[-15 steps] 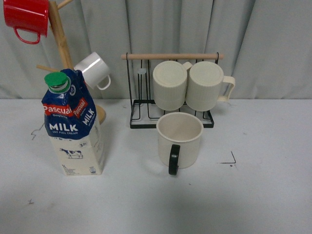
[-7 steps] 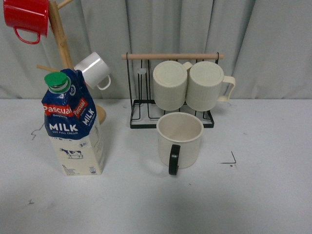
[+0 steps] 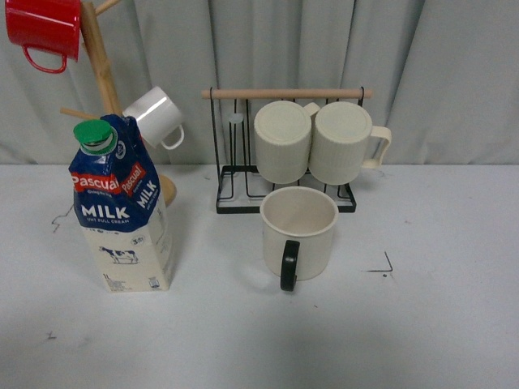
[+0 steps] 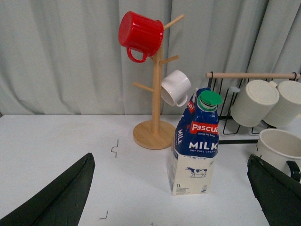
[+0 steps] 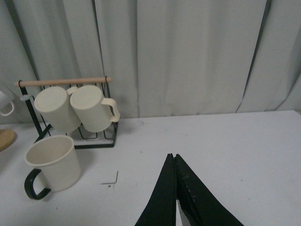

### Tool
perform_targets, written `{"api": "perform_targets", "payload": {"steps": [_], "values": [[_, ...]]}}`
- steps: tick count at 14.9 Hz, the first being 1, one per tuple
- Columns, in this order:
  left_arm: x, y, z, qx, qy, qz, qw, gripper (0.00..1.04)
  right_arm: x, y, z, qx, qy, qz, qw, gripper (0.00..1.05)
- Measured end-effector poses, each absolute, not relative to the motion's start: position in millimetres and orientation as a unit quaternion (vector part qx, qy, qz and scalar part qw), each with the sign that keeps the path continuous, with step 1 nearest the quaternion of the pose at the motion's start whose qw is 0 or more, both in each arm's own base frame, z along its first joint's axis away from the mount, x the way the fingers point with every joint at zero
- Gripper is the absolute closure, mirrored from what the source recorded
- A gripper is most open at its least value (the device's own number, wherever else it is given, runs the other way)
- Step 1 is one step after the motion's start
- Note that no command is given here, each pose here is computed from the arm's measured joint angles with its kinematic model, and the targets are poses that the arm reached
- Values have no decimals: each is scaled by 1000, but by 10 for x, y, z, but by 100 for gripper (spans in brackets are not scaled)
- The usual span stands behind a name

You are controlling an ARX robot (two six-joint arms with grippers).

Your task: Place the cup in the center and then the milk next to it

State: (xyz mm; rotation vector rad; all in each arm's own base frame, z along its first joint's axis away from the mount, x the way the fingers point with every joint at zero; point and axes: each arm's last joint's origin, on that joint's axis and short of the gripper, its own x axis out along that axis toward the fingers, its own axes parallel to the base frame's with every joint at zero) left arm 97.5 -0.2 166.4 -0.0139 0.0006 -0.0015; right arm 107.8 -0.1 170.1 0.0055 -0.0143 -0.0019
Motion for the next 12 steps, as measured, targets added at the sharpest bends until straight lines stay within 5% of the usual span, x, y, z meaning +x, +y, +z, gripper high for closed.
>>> {"api": "perform_targets", "payload": {"steps": [5, 10, 12], "values": [[975, -2, 1664, -7, 0, -1, 1000, 7, 972, 0, 1671, 3, -3, 0, 1000, 103], [976, -1, 1658, -8, 4, 1, 1000, 7, 972, 0, 1669, 2, -2, 0, 1000, 46], [1080, -62, 1773, -49, 193, 73, 977, 7, 972, 0, 1670, 1, -2, 0, 1000, 20]]}}
